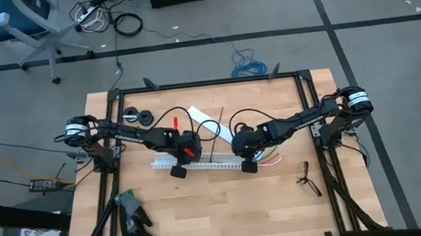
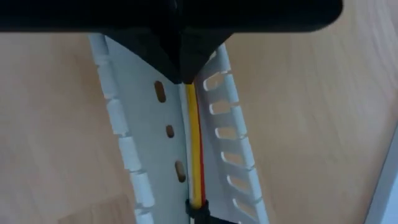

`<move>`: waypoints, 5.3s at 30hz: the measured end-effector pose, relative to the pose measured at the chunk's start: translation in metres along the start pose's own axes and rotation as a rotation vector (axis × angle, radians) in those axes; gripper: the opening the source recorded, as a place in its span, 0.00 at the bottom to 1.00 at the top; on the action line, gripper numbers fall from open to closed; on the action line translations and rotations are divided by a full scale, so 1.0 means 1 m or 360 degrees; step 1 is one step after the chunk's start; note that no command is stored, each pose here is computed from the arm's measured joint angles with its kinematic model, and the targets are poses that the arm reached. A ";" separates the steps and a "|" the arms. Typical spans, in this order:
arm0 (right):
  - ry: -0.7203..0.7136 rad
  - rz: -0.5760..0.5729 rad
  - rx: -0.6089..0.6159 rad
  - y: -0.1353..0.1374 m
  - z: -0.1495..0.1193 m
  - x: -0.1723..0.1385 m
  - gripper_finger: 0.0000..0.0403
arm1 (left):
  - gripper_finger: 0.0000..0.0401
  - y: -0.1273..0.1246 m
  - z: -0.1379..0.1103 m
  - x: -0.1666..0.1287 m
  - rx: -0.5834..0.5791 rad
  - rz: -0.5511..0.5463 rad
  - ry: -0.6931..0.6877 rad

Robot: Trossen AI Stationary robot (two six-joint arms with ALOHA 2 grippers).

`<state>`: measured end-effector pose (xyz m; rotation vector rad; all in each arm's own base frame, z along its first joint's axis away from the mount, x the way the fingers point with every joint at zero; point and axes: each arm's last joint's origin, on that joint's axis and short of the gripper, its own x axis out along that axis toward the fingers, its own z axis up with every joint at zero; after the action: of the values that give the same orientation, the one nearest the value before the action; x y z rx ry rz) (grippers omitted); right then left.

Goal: Ziptie cables
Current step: Put the zip-tied cables into the white cable duct

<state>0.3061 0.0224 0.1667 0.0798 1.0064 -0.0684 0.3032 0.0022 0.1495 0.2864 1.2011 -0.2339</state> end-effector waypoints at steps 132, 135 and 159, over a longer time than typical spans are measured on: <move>0.0055 -0.0069 -0.0019 0.006 -0.005 -0.001 0.00 | 0.08 -0.022 -0.036 -0.022 -0.0466 0.0008 0.0399; 0.0055 -0.0069 -0.0019 0.006 -0.005 -0.001 0.00 | 0.12 -0.022 -0.033 -0.022 -0.0472 -0.0017 0.0346; 0.0050 -0.0066 -0.0012 0.006 -0.005 -0.001 0.00 | 0.27 -0.019 -0.020 -0.075 -0.0437 0.0076 -0.0181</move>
<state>0.3019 0.0286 0.1652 0.0534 1.0395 -0.1018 0.2533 -0.0066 0.2117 0.0611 1.0972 -0.0415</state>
